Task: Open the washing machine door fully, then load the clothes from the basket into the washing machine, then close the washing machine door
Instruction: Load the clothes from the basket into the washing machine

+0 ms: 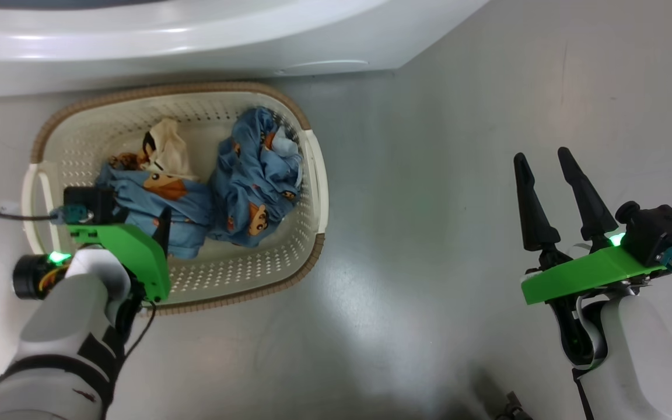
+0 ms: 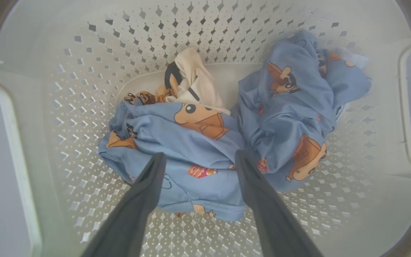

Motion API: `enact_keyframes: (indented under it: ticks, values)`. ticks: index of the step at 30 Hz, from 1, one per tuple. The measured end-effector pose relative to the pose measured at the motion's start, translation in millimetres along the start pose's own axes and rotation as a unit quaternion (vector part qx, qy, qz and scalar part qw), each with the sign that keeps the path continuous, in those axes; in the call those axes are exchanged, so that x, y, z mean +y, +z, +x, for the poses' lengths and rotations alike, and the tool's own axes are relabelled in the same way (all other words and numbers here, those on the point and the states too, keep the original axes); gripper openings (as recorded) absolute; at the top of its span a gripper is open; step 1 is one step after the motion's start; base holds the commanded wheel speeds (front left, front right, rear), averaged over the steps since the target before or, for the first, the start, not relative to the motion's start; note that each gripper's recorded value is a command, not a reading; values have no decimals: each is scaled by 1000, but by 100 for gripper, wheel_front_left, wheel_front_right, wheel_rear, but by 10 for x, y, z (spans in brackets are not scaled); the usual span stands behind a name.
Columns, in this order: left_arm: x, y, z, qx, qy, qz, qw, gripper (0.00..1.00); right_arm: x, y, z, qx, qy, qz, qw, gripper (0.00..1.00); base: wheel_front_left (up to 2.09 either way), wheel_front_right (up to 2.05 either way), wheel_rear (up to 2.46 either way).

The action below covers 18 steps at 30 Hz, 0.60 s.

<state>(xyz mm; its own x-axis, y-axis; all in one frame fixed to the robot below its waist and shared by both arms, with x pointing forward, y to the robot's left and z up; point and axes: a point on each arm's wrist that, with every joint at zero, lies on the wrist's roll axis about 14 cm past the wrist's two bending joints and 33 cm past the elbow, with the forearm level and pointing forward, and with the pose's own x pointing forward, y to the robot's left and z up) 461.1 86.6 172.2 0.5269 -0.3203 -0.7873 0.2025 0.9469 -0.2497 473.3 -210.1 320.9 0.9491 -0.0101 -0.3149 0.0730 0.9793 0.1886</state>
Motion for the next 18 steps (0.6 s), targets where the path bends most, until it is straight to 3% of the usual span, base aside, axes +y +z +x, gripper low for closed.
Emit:
enact_keyframes:
  ticks: [18]
  values:
    - [86,-184,293,69,2,31,997,100,-42,-174,99,15,-7,1,1000,100,0,0,0]
